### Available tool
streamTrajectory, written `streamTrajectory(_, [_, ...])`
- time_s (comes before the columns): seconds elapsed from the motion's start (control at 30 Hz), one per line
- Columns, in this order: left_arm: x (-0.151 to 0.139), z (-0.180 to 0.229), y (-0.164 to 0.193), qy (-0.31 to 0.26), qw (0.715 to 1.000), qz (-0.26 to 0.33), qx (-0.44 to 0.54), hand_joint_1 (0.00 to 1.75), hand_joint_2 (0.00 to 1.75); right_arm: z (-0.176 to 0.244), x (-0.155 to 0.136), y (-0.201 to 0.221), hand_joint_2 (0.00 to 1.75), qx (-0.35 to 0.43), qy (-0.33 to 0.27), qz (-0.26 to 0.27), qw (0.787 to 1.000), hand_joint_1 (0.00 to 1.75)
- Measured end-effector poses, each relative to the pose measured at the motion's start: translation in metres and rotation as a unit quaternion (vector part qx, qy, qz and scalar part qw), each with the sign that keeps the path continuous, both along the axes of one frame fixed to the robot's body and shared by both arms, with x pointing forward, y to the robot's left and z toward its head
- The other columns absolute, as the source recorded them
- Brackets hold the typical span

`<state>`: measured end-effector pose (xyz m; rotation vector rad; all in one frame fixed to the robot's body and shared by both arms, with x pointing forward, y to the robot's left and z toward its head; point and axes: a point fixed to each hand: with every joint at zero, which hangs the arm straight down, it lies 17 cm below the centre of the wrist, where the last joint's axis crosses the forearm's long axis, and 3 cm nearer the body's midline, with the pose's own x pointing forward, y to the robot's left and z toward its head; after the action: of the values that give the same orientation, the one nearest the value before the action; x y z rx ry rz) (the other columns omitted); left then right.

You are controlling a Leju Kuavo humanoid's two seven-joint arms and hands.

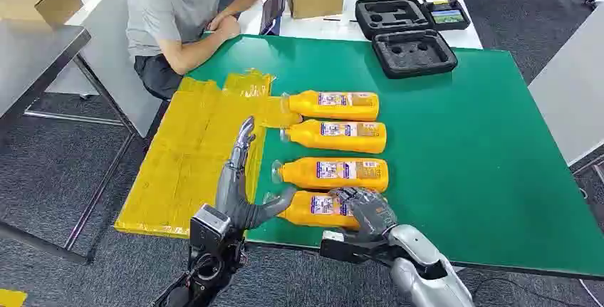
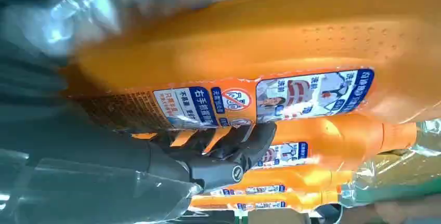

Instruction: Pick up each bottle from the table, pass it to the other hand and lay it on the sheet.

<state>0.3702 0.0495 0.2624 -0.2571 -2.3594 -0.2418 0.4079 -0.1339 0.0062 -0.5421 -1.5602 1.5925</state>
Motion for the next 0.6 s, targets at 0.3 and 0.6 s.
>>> streamTrajectory(0.3, [-0.001,0.002,-0.002,0.000,1.000,-0.002,-0.003,0.00,1.75,0.003,-0.004,0.005,1.75,0.025,0.007,0.010,1.000,1.75])
streamTrajectory(0.6, [0.000,0.003,0.000,-0.002,1.000,0.004,-0.005,0.00,1.75,0.018,-0.009,0.010,1.75,0.106,0.021,0.027,0.994,1.75])
